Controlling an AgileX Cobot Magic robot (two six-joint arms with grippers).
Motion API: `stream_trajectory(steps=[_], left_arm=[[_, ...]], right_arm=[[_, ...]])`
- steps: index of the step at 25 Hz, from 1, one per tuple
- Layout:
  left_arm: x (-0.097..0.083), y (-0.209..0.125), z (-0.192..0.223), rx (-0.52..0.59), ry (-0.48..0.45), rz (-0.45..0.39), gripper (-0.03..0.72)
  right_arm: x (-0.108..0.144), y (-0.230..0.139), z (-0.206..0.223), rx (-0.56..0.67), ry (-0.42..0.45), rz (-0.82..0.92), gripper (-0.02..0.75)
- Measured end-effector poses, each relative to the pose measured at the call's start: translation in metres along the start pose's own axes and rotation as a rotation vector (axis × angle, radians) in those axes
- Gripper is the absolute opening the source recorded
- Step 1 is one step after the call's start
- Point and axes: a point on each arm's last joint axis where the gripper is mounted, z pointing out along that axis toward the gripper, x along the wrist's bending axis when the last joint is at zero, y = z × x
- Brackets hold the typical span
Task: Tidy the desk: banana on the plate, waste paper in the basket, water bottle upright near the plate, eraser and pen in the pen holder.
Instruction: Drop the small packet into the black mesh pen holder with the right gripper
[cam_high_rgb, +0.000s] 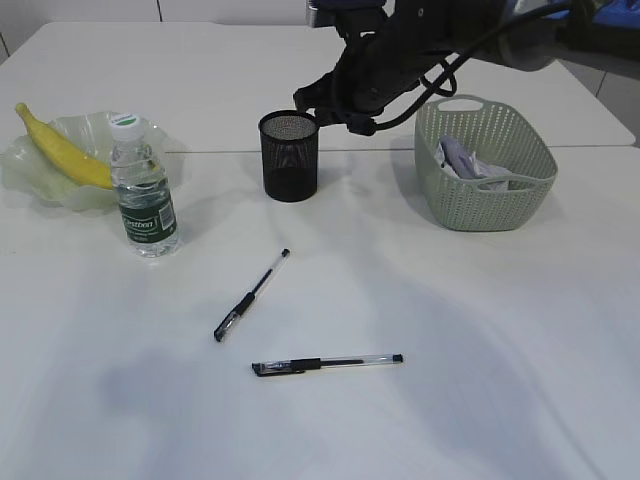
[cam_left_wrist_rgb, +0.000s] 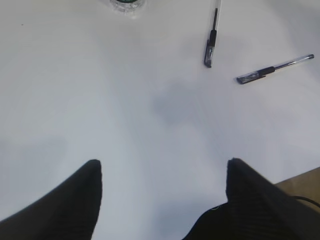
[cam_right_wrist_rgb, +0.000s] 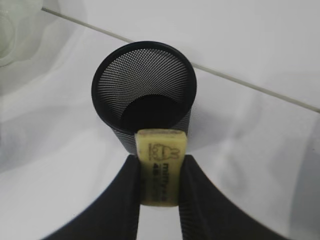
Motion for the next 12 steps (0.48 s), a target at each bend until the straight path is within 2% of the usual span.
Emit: stream_trajectory(steps=[5,12], left_arm=[[0.000,0.003,0.000,-0.036,-0.001,0.000,0.554],[0.000,0.004,0.000,-0.044,-0.001,0.000,0.553]], right_arm=[[-0.011,0.005,-0.003,-0.029,-0.001,-0.006,0.148],[-0.010,0.002,0.010,-0.061,0.052,-0.012,0.147]])
